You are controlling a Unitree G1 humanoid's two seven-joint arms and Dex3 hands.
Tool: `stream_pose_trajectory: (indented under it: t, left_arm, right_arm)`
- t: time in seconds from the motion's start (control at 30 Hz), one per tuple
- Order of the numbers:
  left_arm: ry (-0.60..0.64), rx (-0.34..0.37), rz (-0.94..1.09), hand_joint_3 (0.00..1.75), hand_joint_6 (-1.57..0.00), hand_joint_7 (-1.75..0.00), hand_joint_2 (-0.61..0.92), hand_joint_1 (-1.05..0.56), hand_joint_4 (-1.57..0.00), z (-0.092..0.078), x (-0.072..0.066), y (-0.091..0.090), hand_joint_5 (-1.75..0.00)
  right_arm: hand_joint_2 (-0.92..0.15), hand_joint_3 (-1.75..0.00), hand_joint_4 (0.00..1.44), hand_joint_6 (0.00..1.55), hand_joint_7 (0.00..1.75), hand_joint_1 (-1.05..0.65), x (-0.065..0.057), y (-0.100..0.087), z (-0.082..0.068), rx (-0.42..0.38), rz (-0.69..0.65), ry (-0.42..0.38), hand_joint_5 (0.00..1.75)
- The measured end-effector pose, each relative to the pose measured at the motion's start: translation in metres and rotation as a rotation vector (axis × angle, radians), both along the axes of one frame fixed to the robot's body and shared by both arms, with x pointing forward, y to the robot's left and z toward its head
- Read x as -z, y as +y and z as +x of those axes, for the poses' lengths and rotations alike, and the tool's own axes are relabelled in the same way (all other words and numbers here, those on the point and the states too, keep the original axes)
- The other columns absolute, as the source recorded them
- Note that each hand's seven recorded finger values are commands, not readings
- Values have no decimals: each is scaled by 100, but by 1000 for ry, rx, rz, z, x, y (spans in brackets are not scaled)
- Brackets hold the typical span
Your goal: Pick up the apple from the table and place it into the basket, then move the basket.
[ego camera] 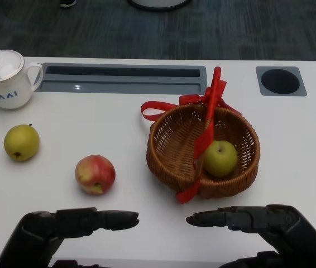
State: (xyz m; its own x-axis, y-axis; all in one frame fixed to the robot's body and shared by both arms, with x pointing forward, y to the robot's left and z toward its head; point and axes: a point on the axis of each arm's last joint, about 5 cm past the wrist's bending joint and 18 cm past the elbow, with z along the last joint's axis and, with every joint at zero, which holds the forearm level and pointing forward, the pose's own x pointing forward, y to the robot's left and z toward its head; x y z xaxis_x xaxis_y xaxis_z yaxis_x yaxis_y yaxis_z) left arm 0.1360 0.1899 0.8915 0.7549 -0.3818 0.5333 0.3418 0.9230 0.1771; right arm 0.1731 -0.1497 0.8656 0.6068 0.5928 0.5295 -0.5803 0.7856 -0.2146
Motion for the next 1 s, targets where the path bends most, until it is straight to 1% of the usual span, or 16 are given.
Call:
stream_pose_trajectory:
  t: [0.77, 0.83, 0.9, 1.0]
  left_arm:
    - [1, -1, 1, 0, -92, 0, 73, -32, -101, 0, 0, 0, 0]
    - [-4, -2, 7, 0, -91, 0, 73, -35, -101, 0, 0, 0, 0]
    - [-23, -13, 30, 0, -87, 0, 73, -41, -97, -1, -1, 0, 0]
    - [-98, -75, 103, 0, -78, 0, 72, -53, -85, -1, -5, 2, 0]
  right_arm:
    - [-79, 0, 80, 75, 0, -36, -1, -1, 0, 2, -1, -4, 0]
    - [-79, 0, 80, 75, 0, -36, -1, -1, 0, 2, -2, -4, 0]
    - [-79, 0, 80, 75, 0, -35, -1, -1, 0, 2, -3, -4, 0]
    - [-80, 0, 80, 76, 0, -36, -1, -1, 0, 3, -3, -4, 0]
